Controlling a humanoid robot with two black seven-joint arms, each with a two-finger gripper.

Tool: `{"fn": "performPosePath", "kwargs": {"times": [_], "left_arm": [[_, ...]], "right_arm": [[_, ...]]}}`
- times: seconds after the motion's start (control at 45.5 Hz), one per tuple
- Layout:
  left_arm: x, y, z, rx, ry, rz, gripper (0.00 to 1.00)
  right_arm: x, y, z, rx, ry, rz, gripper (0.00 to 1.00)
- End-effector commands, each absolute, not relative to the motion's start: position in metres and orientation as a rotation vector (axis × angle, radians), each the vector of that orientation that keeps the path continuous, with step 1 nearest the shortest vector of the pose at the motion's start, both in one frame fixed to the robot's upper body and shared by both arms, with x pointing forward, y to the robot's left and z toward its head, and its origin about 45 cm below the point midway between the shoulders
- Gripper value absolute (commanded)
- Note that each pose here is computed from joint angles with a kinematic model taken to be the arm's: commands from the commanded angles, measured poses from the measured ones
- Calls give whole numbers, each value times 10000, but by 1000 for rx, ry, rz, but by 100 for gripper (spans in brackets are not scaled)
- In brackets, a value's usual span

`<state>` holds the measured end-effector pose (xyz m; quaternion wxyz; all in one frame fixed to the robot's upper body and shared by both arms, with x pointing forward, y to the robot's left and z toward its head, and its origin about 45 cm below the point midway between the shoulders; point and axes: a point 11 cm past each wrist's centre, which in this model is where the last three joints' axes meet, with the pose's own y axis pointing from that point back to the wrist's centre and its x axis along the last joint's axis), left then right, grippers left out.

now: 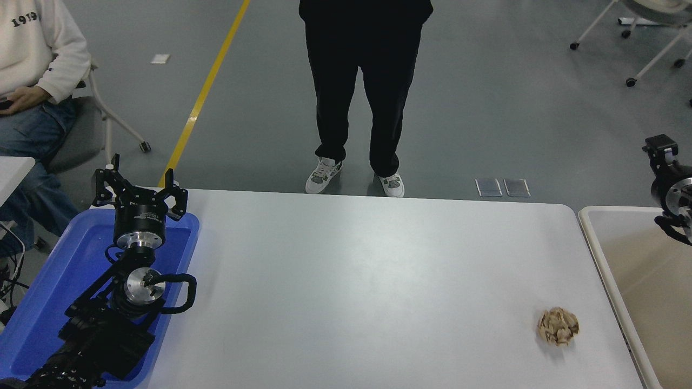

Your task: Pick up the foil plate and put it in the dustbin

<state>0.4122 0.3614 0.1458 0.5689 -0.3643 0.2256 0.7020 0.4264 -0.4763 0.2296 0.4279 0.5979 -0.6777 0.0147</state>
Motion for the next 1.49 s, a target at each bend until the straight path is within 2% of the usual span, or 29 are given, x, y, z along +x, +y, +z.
{"fn": "performPosePath", "kwargs": {"times": [0.0,0.176,0.44,0.747,0.857,1.077,1.473], "left_arm": [[4122,3615,1458,-855,529,1649,99],[4122,3615,1458,-855,529,1649,99],[4122,3615,1458,-855,529,1649,99],[4122,3615,1458,-855,529,1649,99],[4122,3615,1458,-855,529,1649,99],[4122,3615,1458,-855,529,1649,99],[4122,3615,1458,-855,529,1649,99]], "right_arm": [[4233,-4268,2609,1596,-1436,262,100],[4222,-4243,2873,1487,-1213,421,100],[4217,-3896,3173,1488,-1004,501,100],[3889,-3322,3409,1553,-747,547,100],[3856,-3157,3518,1524,-644,583,100],[3749,-2836,3635,1579,-466,486,100],[3341,-2392,3482,1667,-132,327,100]]}}
